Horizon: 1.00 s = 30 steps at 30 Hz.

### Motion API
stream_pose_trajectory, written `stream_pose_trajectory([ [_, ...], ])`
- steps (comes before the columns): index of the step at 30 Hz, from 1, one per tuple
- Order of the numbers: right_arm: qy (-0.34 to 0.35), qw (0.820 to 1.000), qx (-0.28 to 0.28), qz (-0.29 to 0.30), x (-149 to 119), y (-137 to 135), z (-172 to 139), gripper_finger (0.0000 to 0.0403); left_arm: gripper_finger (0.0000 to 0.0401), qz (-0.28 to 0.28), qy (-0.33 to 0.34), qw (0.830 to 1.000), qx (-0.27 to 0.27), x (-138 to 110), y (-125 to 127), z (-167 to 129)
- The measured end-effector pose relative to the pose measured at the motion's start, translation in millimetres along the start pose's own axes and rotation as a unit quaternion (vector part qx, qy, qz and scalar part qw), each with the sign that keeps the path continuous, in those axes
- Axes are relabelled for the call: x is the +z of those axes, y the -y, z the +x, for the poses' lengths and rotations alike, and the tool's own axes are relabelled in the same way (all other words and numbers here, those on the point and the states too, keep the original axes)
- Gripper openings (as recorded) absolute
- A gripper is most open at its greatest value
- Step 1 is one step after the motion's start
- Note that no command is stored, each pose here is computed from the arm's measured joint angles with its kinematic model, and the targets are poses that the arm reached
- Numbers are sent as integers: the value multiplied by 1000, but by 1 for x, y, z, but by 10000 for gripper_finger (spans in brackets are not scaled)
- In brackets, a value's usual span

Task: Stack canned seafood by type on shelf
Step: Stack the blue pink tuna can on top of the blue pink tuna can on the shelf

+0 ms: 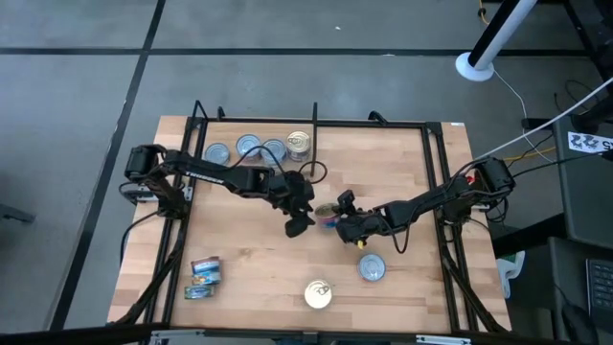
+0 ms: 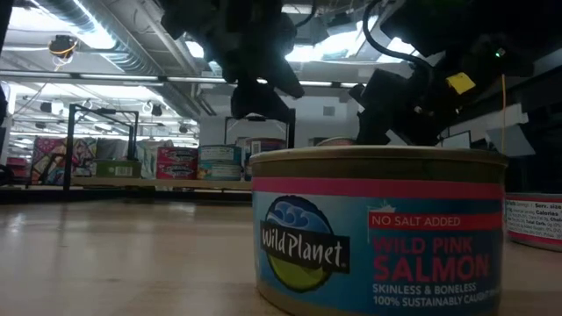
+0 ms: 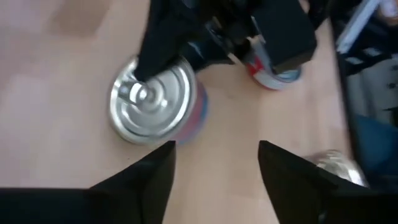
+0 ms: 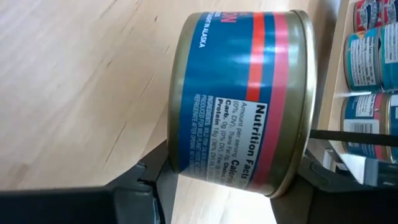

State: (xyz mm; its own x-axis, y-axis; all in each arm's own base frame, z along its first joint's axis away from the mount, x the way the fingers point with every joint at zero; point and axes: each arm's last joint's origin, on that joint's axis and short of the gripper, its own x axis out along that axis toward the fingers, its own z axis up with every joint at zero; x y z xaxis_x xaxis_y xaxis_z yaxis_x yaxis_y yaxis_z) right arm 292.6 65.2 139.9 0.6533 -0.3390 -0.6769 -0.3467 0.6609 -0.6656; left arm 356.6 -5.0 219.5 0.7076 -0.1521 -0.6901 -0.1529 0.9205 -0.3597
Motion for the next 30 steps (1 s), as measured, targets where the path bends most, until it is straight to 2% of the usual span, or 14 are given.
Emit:
stream_pose_trajectory([
  [5, -5, 998, 2, 63, -5, 8, 5, 185, 275, 81, 45, 992, 82, 0, 10, 2],
  [9, -2, 993, 8, 118, -10, 16, 10, 185, 290, 217, 48, 965, 141, -3, 17, 2],
  [11, 6, 990, 12, 141, -10, 19, 12, 185, 292, 246, 46, 957, 147, -4, 19, 2],
  [24, 92, 968, -10, 232, 3, 32, 12, 184, 292, 256, 41, 954, 154, -6, 21, 5],
  [30, 128, 957, -17, 260, 9, 37, 10, 184, 292, 288, 37, 943, 162, -6, 20, 5],
])
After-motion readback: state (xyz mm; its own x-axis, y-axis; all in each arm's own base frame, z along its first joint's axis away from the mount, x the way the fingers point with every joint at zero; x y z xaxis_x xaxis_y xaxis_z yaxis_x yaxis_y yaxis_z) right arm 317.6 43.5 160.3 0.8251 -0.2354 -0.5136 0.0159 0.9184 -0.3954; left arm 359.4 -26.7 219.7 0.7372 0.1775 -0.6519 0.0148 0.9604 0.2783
